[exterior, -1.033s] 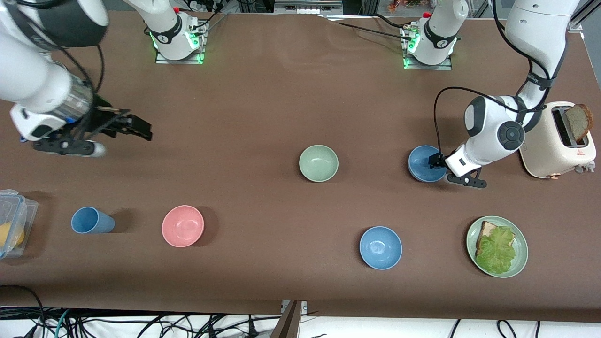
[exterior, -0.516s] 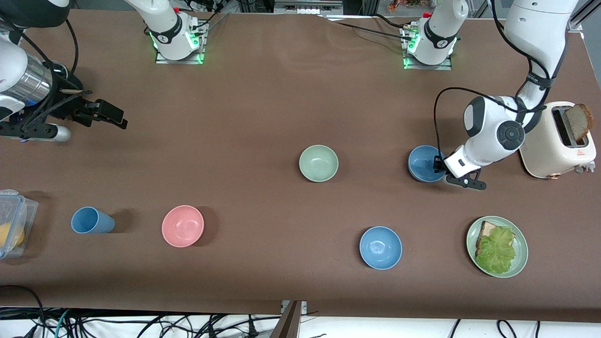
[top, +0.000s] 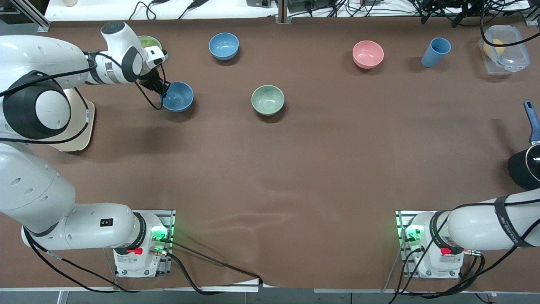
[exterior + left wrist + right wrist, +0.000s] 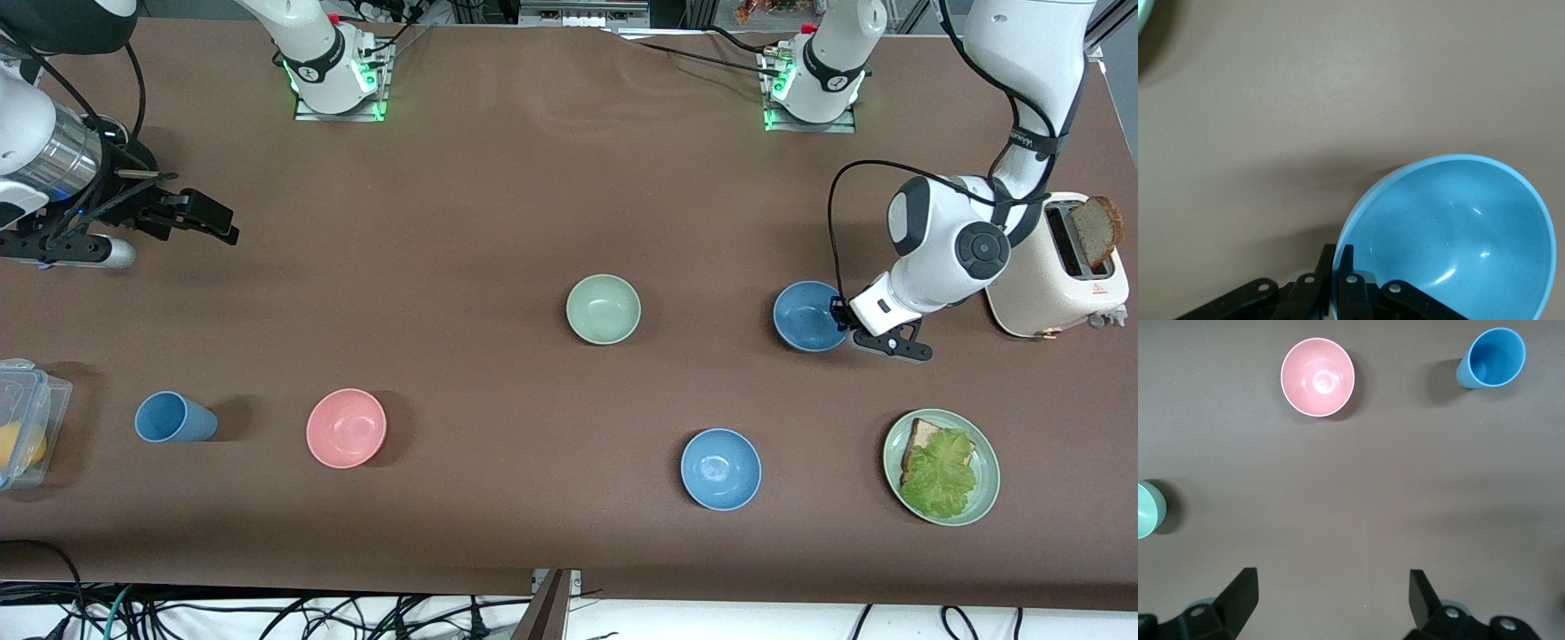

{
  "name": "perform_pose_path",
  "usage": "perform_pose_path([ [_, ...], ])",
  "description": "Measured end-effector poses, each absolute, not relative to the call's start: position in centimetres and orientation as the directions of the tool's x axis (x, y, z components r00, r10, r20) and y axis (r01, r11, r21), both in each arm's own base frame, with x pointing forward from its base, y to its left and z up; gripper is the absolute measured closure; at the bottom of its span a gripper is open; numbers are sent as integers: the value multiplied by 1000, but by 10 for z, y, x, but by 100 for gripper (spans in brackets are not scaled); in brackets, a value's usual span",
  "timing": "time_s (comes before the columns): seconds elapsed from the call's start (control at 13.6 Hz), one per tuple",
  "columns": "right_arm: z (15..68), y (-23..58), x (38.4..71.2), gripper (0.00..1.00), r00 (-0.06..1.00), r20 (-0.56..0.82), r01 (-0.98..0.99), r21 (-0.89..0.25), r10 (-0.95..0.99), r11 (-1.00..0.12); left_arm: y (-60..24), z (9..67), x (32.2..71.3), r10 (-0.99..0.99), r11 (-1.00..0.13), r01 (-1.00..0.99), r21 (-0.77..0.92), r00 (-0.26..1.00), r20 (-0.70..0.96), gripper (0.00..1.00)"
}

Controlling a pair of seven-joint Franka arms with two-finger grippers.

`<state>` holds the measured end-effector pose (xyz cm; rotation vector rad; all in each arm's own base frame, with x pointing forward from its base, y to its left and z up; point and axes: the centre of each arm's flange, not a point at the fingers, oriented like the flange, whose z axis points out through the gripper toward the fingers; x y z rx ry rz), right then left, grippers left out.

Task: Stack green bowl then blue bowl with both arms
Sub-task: 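Grasp the blue bowl rim with the left gripper, then carry the blue bowl onto the green bowl with the left gripper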

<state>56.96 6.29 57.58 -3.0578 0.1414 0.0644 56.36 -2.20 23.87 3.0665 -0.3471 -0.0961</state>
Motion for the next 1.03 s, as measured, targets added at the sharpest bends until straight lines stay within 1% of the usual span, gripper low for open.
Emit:
perform_pose_path([
  [0.15,585,60,571,0,995,-25,-97,-80,-95,-992,-48,272,581,-265,-963,-258,82,961,-84,94],
  [0.3,592,58,572,0,995,-11,-99,-82,-98,-992,-88,309,598,-270,-957,-258,135,960,-76,94],
  [0.52,593,58,572,0,995,-9,-99,-82,-98,-992,-165,339,604,-242,-952,-226,205,969,-55,94],
  [0.81,593,57,572,0,995,-7,-98,-74,-98,-992,-284,316,581,-175,-967,-145,211,977,-126,94],
  [1.03,593,56,572,0,995,-6,-98,-66,-97,-993,-343,286,573,-118,-974,-81,211,978,-170,94],
])
